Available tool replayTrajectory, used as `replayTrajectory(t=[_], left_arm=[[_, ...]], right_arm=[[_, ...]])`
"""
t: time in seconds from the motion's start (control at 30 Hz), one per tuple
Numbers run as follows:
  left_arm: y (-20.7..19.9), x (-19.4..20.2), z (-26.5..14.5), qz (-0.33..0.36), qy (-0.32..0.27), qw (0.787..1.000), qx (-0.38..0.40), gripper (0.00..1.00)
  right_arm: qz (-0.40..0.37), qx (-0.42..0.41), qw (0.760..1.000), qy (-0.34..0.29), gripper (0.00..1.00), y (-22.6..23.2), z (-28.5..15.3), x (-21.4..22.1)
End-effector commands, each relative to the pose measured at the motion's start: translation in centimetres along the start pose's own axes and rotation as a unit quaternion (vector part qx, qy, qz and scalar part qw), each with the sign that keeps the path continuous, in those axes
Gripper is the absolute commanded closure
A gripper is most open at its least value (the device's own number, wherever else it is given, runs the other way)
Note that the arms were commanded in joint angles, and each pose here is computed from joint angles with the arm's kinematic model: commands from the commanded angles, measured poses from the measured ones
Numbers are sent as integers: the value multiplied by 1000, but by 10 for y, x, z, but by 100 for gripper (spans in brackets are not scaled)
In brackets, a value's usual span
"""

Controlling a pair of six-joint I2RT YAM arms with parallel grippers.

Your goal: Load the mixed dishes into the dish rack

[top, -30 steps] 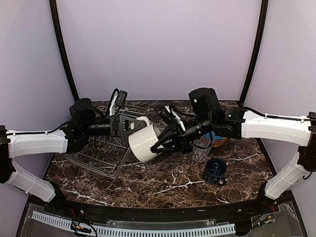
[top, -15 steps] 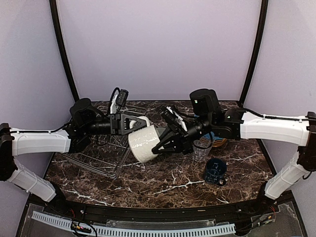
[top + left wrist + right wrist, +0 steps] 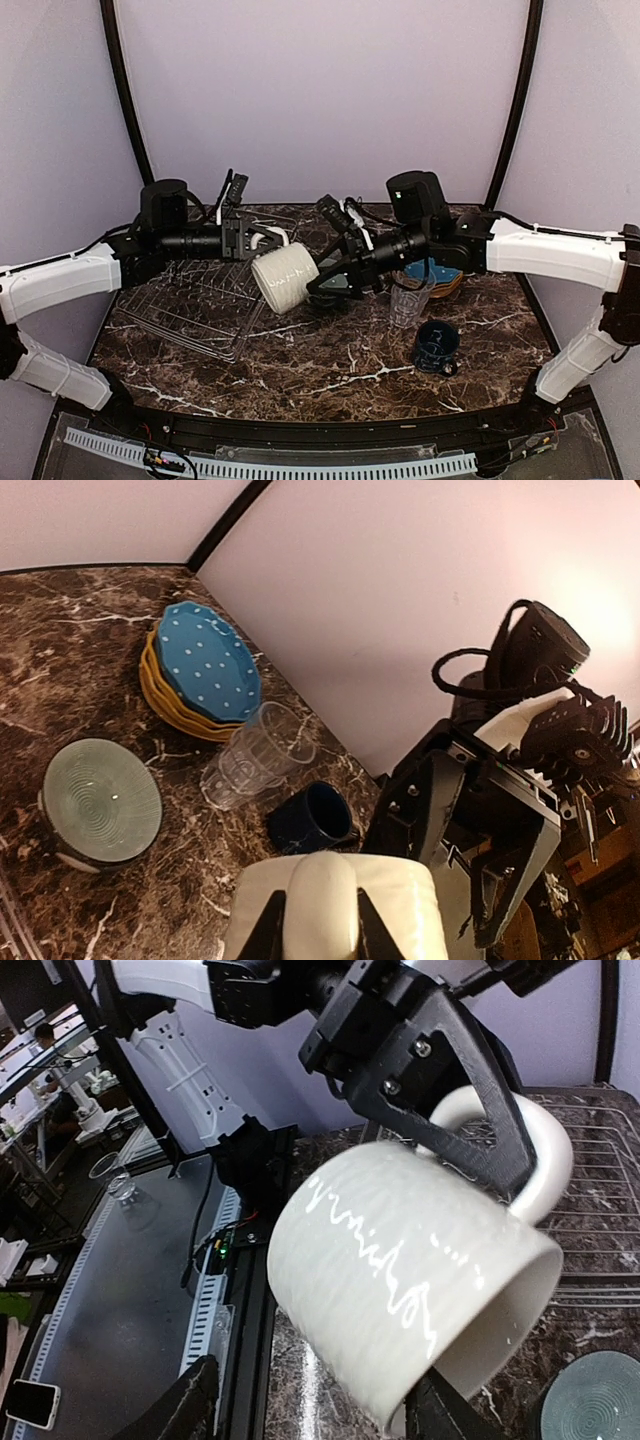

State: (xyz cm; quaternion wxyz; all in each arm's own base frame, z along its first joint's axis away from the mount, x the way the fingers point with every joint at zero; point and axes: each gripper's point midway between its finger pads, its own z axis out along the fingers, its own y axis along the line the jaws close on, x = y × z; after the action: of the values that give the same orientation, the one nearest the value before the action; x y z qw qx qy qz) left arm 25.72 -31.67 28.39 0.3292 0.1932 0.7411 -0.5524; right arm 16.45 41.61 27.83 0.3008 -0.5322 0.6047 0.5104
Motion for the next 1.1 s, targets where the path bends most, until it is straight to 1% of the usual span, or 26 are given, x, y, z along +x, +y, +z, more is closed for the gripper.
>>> replayTrajectory(t=[0.0,0.03,0.07,0.1,0.13,0.17,0.2,0.23,0.27,0.3,0.33,0.37,0.4,0.43,0.5,0.53,0.57,0.6,0.63,0.67,0.7,0.73,0.77,0.8,0.83,1.07], left_arm=[[43,-24,-38,-31,-1,992,-121,99],[51,-38,-48,-32,-12,989,-146,99],[65,-30,-53,-40,10,984,-172,99],[72,-43,-62,-40,-1,981,-192,99],[84,-38,-65,-48,15,976,-211,99],[89,-50,-73,-46,3,973,-227,99],[101,-46,-75,-55,18,968,-244,99],[106,-59,-82,-51,7,964,-260,99],[120,-54,-83,-60,26,958,-278,99],[125,-69,-90,-52,15,953,-297,99],[141,-64,-93,-61,33,946,-318,99],[143,-77,-96,-53,26,941,-332,99],[160,-72,-97,-62,46,933,-351,99],[163,-86,-100,-53,39,929,-364,99],[189,-84,-101,-65,68,914,-394,99],[190,-96,-104,-54,65,912,-401,99],[204,-88,-104,-61,89,903,-416,99],[206,-100,-107,-52,83,899,-426,99],[219,-89,-106,-62,112,891,-435,99],[220,-99,-108,-55,109,889,-442,99],[232,-86,-107,-66,138,880,-449,99],[233,-94,-107,-61,138,879,-453,99],[242,-83,-106,-70,162,872,-457,99],[243,-89,-107,-64,162,869,-463,99],[250,-81,-106,-72,183,863,-466,99],[267,-74,-107,-76,221,845,-480,99]], right_arm=[[-21,56,998,-17,37,-11,-15,-21],[-20,63,998,-16,36,-14,-16,-20],[-18,67,998,-14,36,-15,-16,-18],[-17,70,997,-13,36,-17,-16,-17],[-15,72,997,-11,36,-18,-16,-15],[-14,74,997,-10,36,-19,-15,-14],[-13,77,997,-8,36,-21,-15,-12],[-11,79,997,-7,35,-22,-15,-10],[-9,82,997,-5,35,-23,-14,-7],[-7,85,996,-2,35,-24,-14,-5],[-6,89,996,-1,35,-26,-15,-2],[-5,92,996,0,35,-27,-15,1],[-5,94,996,1,35,-27,-15,3],[-3,95,995,2,35,-28,-15,6],[-1,98,995,3,35,-28,-15,10],[1,100,995,4,35,-29,-16,12],[1,101,995,3,36,-29,-17,14],[1,103,995,3,36,-28,-17,15],[1,105,994,3,36,-28,-18,17],[2,107,994,4,36,-28,-19,20],[3,109,994,4,36,-28,-19,22],[4,111,994,4,36,-29,-20,24],[5,113,994,5,36,-29,-20,26],[7,114,993,5,36,-30,-21,27],[8,115,993,5,36,-30,-21,30],[15,121,993,8,36,-31,-22,42]])
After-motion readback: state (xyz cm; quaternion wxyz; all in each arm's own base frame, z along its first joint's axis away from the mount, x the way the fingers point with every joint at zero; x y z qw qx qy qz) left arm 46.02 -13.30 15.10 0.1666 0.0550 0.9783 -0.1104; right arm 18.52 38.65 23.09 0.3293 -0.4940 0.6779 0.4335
